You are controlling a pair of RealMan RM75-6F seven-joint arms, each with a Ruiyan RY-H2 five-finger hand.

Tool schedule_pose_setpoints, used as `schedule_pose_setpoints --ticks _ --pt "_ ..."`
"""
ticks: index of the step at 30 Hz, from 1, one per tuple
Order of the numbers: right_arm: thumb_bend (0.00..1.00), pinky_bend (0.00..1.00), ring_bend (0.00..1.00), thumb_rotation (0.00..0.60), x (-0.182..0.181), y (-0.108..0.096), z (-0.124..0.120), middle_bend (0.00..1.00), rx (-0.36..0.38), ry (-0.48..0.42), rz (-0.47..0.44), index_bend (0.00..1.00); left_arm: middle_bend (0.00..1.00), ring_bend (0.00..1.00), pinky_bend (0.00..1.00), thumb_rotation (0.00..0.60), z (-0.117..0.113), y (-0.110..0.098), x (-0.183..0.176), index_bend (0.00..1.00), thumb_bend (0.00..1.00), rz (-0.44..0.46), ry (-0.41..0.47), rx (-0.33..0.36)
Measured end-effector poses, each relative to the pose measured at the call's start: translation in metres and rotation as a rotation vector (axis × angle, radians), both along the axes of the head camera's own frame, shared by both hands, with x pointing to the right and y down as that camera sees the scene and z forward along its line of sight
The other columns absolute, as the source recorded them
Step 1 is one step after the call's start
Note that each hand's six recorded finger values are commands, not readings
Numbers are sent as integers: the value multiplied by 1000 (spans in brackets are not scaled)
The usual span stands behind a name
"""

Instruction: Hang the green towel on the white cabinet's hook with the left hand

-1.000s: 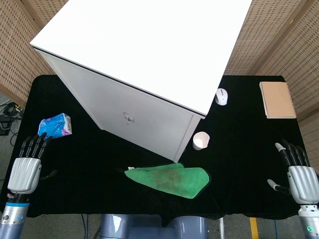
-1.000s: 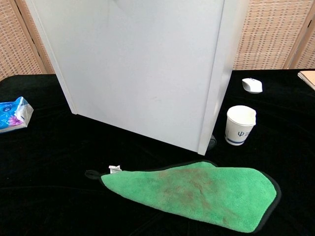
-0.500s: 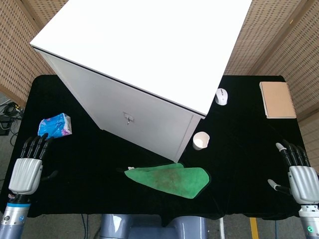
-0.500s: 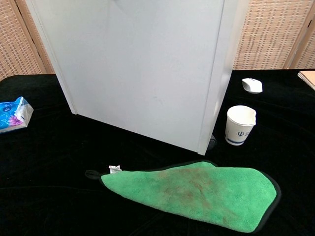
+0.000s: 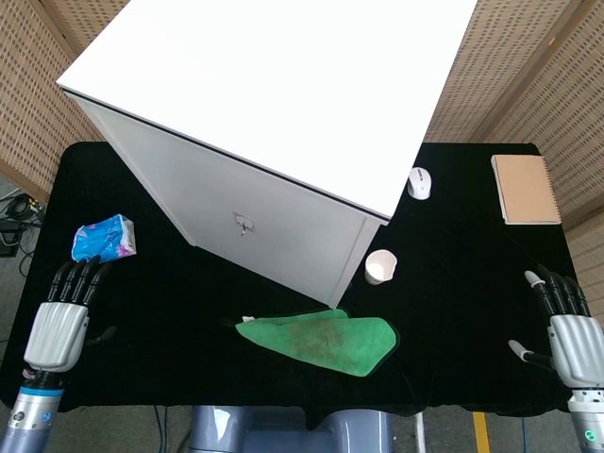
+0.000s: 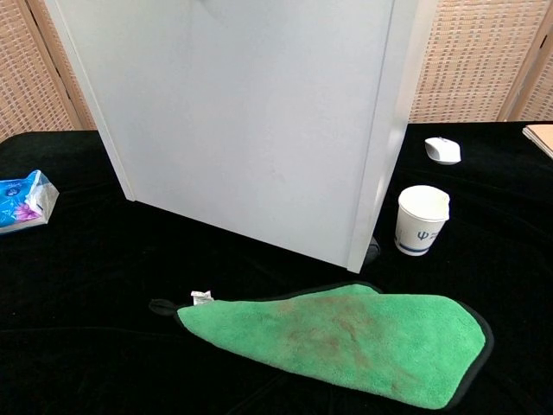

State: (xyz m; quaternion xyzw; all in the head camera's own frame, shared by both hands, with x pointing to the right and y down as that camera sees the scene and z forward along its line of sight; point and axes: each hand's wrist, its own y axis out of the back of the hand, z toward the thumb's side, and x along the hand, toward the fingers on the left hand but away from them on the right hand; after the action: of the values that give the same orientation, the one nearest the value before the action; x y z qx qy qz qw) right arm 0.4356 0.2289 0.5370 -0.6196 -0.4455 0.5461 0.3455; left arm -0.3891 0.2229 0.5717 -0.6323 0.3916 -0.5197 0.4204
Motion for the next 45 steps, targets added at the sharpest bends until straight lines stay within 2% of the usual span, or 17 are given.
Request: schedule_pose_setpoints --ticks 1,4,7,9,17,23,34,45 --pt "67 0 0 600 0 0 0 0 0 -1 2 0 383 256 190 600 0 0 2 63 94 0 10 -2" --pt "67 0 0 600 2 -1 0 0 -2 -1 8 0 654 477 401 600 4 1 10 139 114 11 49 -23" --pt "67 0 0 600 2 -1 0 0 -2 -3 10 0 784 590 508 600 8 1 19 195 130 37 59 -44" --pt "68 0 0 600 3 -1 -1 0 -1 -5 11 0 823 629 537 600 11 2 26 217 137 60 69 -59" --pt "67 0 0 600 5 -2 -2 0 2 -10 19 0 848 650 556 600 26 2 70 239 146 197 83 -126" --pt "67 0 0 600 7 -3 -4 0 6 -17 27 0 848 650 556 600 52 5 128 241 156 342 56 -196" --pt "67 0 0 600 12 -5 -7 0 13 -31 44 0 848 653 556 600 92 3 207 240 169 447 12 -282" --pt "67 0 0 600 13 -5 -8 0 15 -41 47 0 848 653 556 600 123 7 241 240 172 486 -60 -339"
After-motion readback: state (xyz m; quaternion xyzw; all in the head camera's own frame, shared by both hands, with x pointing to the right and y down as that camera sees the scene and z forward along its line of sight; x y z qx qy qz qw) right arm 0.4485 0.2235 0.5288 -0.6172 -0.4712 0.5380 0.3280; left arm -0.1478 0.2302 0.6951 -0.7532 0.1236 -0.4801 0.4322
